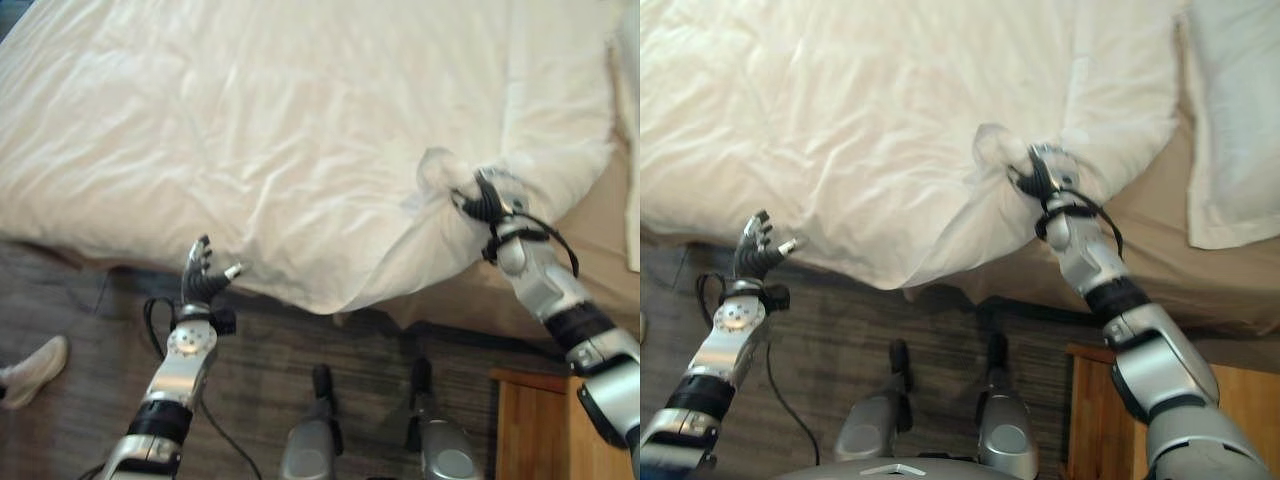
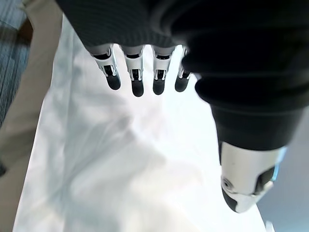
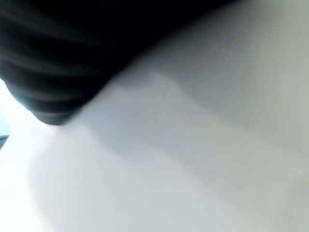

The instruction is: Making the bed.

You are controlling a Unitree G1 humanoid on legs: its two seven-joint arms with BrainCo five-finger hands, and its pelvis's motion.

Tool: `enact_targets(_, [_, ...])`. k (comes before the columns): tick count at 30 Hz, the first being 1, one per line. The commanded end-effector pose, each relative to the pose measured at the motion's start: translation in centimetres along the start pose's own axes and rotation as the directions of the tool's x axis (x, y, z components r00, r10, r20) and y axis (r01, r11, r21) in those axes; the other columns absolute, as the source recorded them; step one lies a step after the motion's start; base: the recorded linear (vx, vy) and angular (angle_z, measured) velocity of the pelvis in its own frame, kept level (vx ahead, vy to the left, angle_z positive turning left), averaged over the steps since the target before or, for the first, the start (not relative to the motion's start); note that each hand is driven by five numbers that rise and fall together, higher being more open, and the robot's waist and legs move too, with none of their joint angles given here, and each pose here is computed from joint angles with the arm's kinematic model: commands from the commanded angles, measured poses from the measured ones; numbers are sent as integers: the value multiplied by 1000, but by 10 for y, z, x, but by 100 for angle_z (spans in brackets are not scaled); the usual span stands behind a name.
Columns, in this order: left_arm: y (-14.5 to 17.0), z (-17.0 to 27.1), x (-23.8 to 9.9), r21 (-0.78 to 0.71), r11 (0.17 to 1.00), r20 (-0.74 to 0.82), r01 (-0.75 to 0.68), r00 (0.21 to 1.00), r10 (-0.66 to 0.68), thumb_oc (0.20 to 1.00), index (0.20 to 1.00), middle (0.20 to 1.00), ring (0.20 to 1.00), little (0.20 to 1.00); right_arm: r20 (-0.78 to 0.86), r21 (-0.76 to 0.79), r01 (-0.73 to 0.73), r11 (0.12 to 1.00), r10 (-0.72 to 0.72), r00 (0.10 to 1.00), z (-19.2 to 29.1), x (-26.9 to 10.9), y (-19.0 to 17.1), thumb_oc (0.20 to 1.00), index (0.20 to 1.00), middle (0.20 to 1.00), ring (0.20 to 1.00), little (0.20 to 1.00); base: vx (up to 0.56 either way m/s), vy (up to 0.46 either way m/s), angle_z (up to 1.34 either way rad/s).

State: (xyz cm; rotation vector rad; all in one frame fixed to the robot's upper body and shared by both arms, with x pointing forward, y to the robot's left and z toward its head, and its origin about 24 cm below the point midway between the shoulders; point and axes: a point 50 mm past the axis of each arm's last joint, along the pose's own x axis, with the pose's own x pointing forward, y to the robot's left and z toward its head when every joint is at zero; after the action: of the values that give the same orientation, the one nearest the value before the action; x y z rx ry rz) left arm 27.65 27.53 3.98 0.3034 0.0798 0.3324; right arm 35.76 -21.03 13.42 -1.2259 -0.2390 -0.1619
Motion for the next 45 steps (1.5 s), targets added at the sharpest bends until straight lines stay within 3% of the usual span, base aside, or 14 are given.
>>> enact_targets(1, [0,0,-3,54,998,31,14,999,-16,1000,1000,1000,1000,1000,-4,-63,-7,998,7,1000,-12,-8,0,200,200,200,200,200,37,10,-33])
enact_targets(8, [3,-9,-15,39,999,5,25,1000,-25,1000,1000,1000,1000,1000,-145,-9,-165,986,162,976,-48,-50,35,200,200,200,200,200,25,-12,-39])
enact_targets(9, [2,-11,-16,33,999,-2,27,1000,-27,1000,1000,1000,1000,1000,-161,23,-182,983,184,970,-49,-56,43,1000,1000,1000,1000,1000,14,-17,-43])
enact_targets(17, [-10,-28,-33,-1,999,-59,39,997,-39,1000,1000,1000,1000,1000,-390,194,-355,915,404,828,-84,-142,108,1000,1000,1000,1000,1000,8,-7,-14])
enact_targets(23, [-20,-40,-43,-30,999,-105,42,993,-45,1000,1000,1000,1000,1000,-560,279,-460,843,532,635,-104,-216,146,1000,1000,1000,1000,1000,0,0,0])
enact_targets(27, [-34,-43,-42,-27,998,-129,53,990,-56,1000,1000,1000,1000,1000,-723,367,-548,751,601,340,-118,-291,170,1000,1000,1000,1000,1000,0,0,0])
enact_targets(34, [-33,-45,-39,-45,999,-147,27,989,-33,1000,1000,1000,1000,1000,-845,457,-389,800,526,90,-135,-340,160,1000,1000,1000,1000,1000,0,0,1])
enact_targets(36, [-26,-45,-39,-66,998,-149,-9,989,-1,1000,1000,1000,1000,1000,-877,420,-195,886,452,165,-145,-314,149,1000,1000,1000,1000,1000,2,-3,2])
enact_targets(37, [-24,-44,-40,-72,997,-150,-23,989,12,1000,1000,1000,1000,1000,-880,400,-107,910,414,233,-148,-296,141,473,473,473,473,473,21,8,-6])
enact_targets(38, [-22,-45,-42,-82,996,-154,-41,988,28,1000,1000,1000,1000,1000,-874,378,-5,926,358,328,-149,-271,130,200,200,200,200,200,28,22,-12])
enact_targets(39, [-20,-46,-43,-87,994,-157,-61,986,47,1000,1000,1000,1000,1000,-839,343,154,927,228,494,-147,-228,101,200,200,200,200,200,13,13,-14])
enact_targets(43, [-18,-41,-42,-102,992,-140,-72,988,57,1000,1000,1000,1000,1000,-777,371,394,841,49,627,-134,-177,64,200,200,200,200,200,3,7,-6])
enact_targets(44, [-17,-37,-40,-112,991,-120,-71,991,58,1000,1000,1000,1000,1000,-748,427,479,767,2,664,-125,-157,52,200,200,200,200,200,0,0,0])
enact_targets(45, [-15,-32,-39,-131,989,-103,-71,993,58,1000,1000,1000,1000,1000,-708,576,594,561,-20,706,-108,-134,40,200,200,200,200,200,0,0,0])
